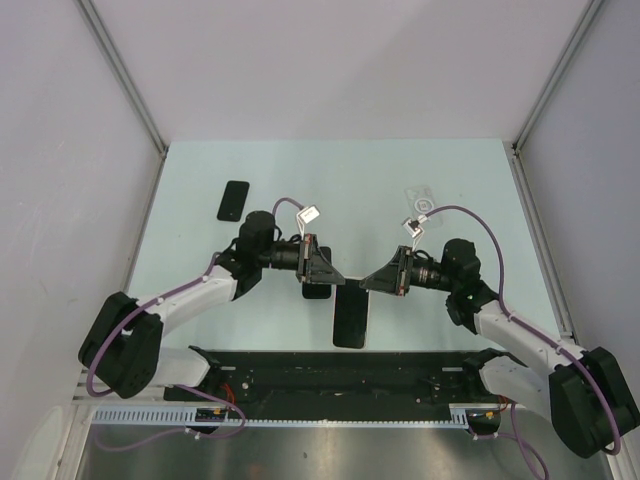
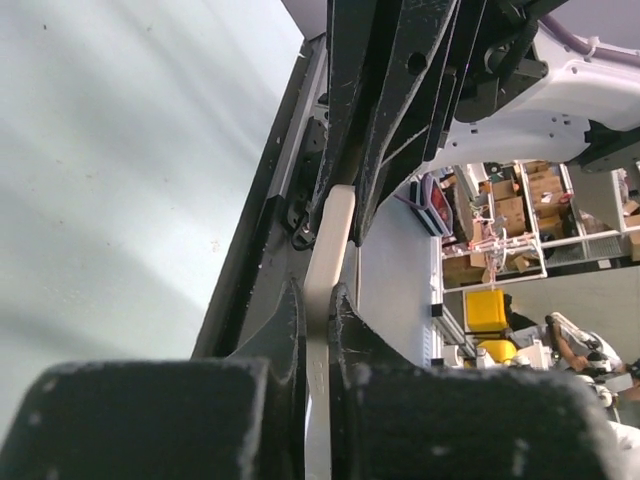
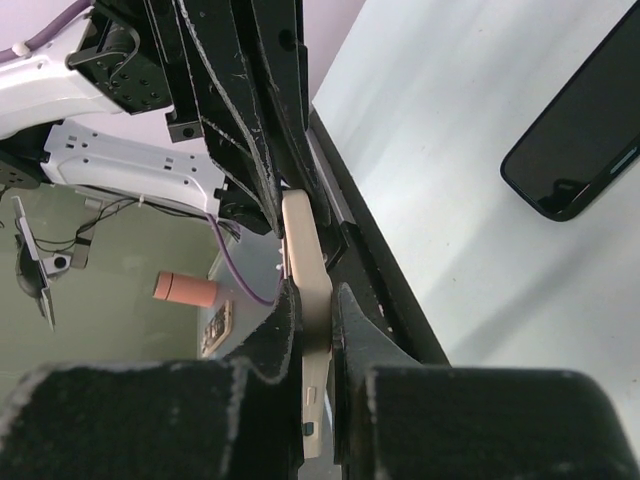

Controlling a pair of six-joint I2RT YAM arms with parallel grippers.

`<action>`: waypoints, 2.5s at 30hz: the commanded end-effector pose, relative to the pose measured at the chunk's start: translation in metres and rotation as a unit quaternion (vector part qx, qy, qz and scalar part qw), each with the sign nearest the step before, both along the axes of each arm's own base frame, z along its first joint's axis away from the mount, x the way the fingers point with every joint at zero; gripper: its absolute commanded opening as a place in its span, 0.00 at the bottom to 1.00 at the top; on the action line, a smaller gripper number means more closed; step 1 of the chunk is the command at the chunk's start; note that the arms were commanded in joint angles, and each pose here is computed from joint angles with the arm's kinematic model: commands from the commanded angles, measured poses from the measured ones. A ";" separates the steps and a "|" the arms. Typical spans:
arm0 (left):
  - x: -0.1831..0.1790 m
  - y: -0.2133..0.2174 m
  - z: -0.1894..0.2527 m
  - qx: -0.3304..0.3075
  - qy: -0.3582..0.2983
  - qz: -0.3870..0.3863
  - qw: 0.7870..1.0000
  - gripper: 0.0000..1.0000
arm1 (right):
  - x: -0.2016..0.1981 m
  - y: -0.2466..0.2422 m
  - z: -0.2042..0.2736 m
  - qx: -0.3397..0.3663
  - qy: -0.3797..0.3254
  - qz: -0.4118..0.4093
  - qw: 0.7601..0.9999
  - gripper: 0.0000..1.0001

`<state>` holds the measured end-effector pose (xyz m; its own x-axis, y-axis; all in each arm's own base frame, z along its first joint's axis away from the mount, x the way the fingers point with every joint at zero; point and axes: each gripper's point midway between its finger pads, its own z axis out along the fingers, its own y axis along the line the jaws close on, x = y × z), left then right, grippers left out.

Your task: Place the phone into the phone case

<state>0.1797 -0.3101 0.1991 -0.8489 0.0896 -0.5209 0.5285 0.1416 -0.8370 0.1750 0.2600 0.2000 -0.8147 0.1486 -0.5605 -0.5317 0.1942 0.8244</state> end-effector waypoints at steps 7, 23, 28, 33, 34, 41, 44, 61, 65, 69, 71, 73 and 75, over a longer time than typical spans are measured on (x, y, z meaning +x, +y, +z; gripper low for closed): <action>0.024 0.006 0.008 0.020 -0.019 0.070 0.997 0.00 | 0.006 0.003 0.023 0.030 -0.014 -0.013 0.999 0.45; 0.033 0.011 0.010 -0.002 0.007 0.109 0.994 0.00 | -0.008 0.007 -0.012 0.045 0.023 -0.012 0.999 0.43; 0.032 0.011 0.011 -0.005 0.012 0.109 0.994 0.00 | -0.009 0.010 -0.010 0.048 0.017 -0.011 0.999 0.03; 0.037 0.014 0.002 0.025 0.005 0.122 0.992 0.00 | -0.004 0.010 -0.008 0.044 0.007 -0.025 0.999 0.00; 0.038 0.015 0.001 0.030 -0.001 0.124 0.992 0.00 | -0.005 0.010 -0.013 0.031 0.017 -0.027 0.999 0.00; 0.043 0.023 -0.006 0.068 -0.021 0.142 0.987 0.01 | 0.011 0.004 -0.019 -0.018 0.003 -0.073 0.997 0.00; 0.037 0.021 0.003 0.050 -0.032 0.123 0.991 0.39 | 0.011 0.006 -0.015 -0.012 0.002 -0.069 0.998 0.00; 0.054 0.087 0.001 0.228 -0.140 0.203 0.942 0.99 | 0.082 -0.005 -0.055 -0.092 0.049 -0.116 0.988 0.00; 0.048 0.099 -0.009 0.252 -0.147 0.211 0.933 0.99 | 0.106 -0.001 -0.078 -0.106 0.078 -0.117 0.984 0.00; 0.047 0.106 -0.006 0.255 -0.157 0.226 0.927 1.00 | 0.130 0.009 -0.093 -0.119 0.092 -0.111 0.982 0.00; 0.051 0.111 -0.005 0.264 -0.160 0.243 0.920 1.00 | 0.136 0.010 -0.105 -0.124 0.105 -0.111 0.980 0.00; 0.052 0.115 -0.004 0.270 -0.161 0.251 0.916 1.00 | 0.140 0.010 -0.125 -0.137 0.127 -0.112 0.976 0.00; 0.052 0.117 -0.005 0.272 -0.161 0.251 0.915 1.00 | 0.142 0.005 -0.143 -0.155 0.145 -0.118 0.970 0.00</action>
<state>0.2259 -0.2054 0.1909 -0.6970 0.0389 -0.7160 0.4945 0.7493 -0.4406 0.3014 0.2621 0.0585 -0.9167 0.2174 -0.3351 -0.1671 0.5532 0.8161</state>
